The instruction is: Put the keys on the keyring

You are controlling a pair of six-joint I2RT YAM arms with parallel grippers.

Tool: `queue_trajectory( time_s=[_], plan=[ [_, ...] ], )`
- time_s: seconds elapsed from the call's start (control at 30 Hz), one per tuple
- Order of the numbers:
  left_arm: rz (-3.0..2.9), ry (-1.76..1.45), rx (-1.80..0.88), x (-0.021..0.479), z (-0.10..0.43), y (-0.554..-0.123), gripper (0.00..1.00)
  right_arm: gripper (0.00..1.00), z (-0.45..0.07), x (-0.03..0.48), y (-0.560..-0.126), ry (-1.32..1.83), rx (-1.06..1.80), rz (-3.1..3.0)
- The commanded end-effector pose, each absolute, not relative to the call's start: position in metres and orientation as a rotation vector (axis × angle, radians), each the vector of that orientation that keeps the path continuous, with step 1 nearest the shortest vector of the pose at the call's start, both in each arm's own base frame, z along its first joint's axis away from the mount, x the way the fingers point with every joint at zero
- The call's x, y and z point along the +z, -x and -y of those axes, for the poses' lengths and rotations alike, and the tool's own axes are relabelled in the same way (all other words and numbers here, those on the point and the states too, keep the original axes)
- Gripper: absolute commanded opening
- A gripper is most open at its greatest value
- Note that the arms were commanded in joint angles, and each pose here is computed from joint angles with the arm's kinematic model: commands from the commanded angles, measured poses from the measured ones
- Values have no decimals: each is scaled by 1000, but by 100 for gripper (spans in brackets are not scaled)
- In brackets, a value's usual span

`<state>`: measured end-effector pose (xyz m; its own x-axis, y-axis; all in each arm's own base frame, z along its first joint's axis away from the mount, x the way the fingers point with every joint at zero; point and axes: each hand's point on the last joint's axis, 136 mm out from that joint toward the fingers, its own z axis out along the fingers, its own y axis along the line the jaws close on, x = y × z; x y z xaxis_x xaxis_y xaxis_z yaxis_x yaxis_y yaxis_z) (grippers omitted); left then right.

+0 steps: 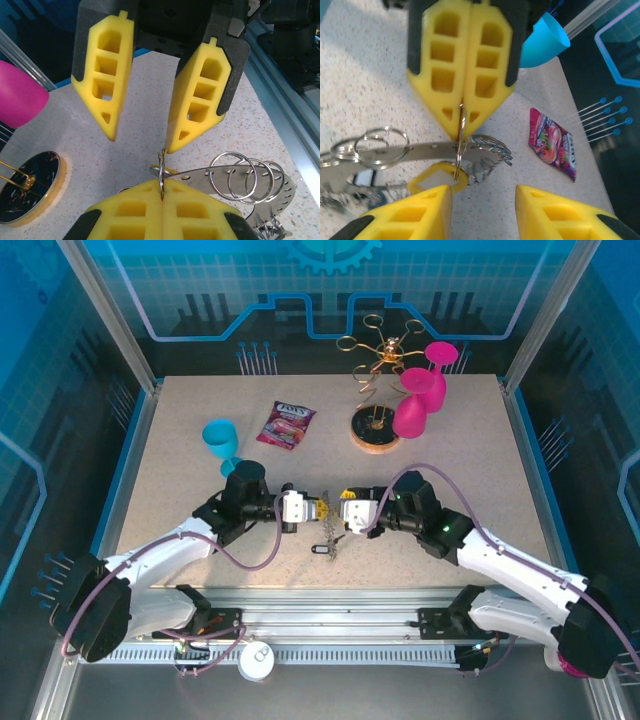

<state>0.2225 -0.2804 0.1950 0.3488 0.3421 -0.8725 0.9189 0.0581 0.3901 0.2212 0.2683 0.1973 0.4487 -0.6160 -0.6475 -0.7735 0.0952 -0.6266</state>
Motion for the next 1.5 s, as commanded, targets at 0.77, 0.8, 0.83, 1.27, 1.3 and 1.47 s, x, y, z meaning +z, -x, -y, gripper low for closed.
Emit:
queue_trajectory(
  time_s=[0.77, 0.8, 0.83, 1.27, 1.3, 1.47],
  plan=[
    [-1150, -1440, -714, 223, 289, -229, 0, 3, -285, 194, -214, 1649, 156, -1145],
    [-1158, -1422, -721, 225, 289, -231, 0, 1, -285, 192, -213, 1653, 155, -1144],
    [-1168, -1394, -733, 227, 290, -234, 0, 0, -286, 189, -214, 1659, 147, -1143],
    [-1201, -1272, -821, 233, 295, -243, 0, 28, -276, 210, -229, 1403, 216, -1226],
    [-1197, -1282, -817, 231, 295, -242, 0, 30, -272, 215, -229, 1371, 263, -1242],
    [-1159, -1327, -814, 224, 294, -233, 0, 34, -266, 230, -218, 1319, 515, -1271]
  ],
)
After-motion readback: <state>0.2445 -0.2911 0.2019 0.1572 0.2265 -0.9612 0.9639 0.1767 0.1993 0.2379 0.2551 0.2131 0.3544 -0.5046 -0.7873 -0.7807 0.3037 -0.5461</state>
